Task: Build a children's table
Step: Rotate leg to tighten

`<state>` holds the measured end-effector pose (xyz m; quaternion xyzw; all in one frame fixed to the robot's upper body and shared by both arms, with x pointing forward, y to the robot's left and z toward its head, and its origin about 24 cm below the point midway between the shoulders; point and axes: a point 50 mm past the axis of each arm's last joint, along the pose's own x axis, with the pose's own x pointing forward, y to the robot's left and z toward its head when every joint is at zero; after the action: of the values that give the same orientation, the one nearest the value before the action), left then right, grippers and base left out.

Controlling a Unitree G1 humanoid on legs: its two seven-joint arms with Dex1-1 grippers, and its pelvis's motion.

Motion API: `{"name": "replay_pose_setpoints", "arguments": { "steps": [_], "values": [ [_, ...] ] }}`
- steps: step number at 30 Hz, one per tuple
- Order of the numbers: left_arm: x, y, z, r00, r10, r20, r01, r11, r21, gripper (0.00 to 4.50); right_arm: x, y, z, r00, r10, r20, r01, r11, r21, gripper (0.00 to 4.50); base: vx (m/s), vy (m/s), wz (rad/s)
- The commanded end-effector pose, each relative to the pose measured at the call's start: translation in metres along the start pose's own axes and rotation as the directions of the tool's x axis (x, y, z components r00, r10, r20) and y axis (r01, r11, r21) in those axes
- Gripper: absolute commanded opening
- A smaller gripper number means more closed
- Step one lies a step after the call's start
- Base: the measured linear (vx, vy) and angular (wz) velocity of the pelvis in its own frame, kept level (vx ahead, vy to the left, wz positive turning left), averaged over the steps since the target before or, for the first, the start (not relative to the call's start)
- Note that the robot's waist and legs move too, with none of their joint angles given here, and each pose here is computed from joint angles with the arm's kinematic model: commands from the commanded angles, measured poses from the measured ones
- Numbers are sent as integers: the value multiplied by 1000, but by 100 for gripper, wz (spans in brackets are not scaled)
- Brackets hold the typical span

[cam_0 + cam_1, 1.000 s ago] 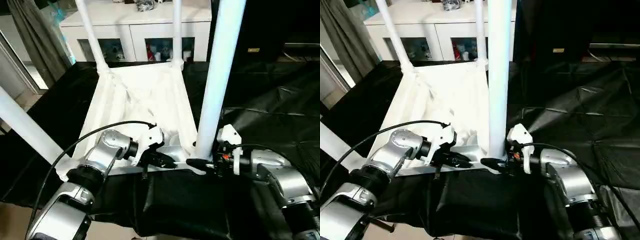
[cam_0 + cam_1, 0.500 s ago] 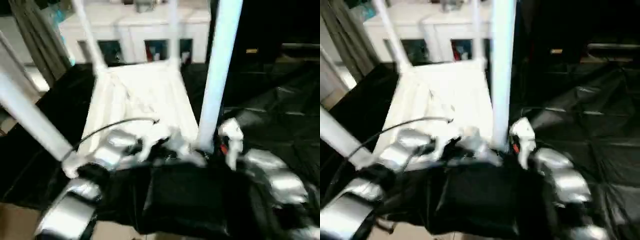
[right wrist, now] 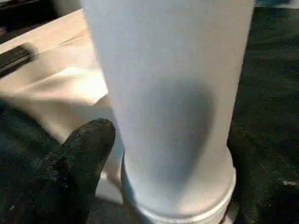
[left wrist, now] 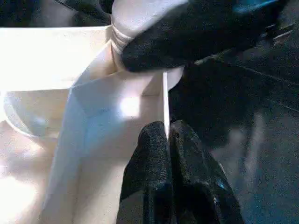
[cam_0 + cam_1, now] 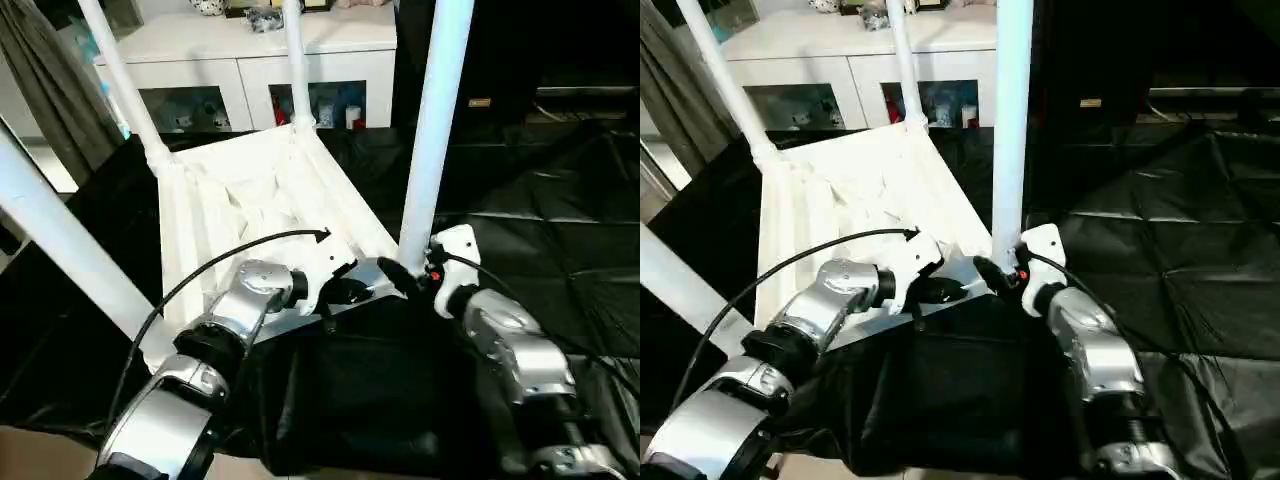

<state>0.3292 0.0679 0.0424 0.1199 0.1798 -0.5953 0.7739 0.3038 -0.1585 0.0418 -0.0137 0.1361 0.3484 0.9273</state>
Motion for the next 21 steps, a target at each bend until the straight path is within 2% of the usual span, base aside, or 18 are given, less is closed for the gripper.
{"name": "replay_pose_setpoints", "arguments": {
  "steps": [1, 2, 4, 8, 11, 16, 20, 21],
  "values": [
    [4, -10, 17, 990, -130, 49, 126, 988, 85, 0, 9, 29, -13, 970, 233, -64, -232, 973, 21, 384, 0, 0, 0],
    [4, -10, 17, 990, -130, 49, 126, 988, 85, 0, 9, 29, -13, 970, 233, -64, -232, 973, 21, 384, 0, 0, 0],
    [-9, -11, 13, 975, -219, 31, 216, 972, 89, 0, -7, 18, -9, 951, 293, -97, -297, 954, -35, 384, 0, 0, 0],
    [-20, -11, 8, 962, -273, 1, 273, 959, 74, 0, -21, 8, -5, 929, 350, -122, -357, 933, -44, 384, 0, 0, 0],
    [-25, -11, 7, 954, -299, -12, 300, 952, 61, 0, -28, 5, -3, 910, 390, -138, -399, 916, -41, 384, 0, 0, 0],
    [-30, -11, 6, 951, -310, -18, 310, 949, 54, 0, -30, 6, -3, 894, 422, -148, -431, 901, -38, 325, 0, 0, 0],
    [-30, -11, 6, 953, -302, -17, 303, 951, 57, 0, -28, 9, -3, 891, 433, -136, -440, 898, -25, 306, 0, 0, 0],
    [-29, -11, 6, 955, -296, -18, 296, 953, 59, 0, -27, 10, -4, 892, 432, -131, -438, 899, -21, 289, 0, 0, 0]
  ]
}}
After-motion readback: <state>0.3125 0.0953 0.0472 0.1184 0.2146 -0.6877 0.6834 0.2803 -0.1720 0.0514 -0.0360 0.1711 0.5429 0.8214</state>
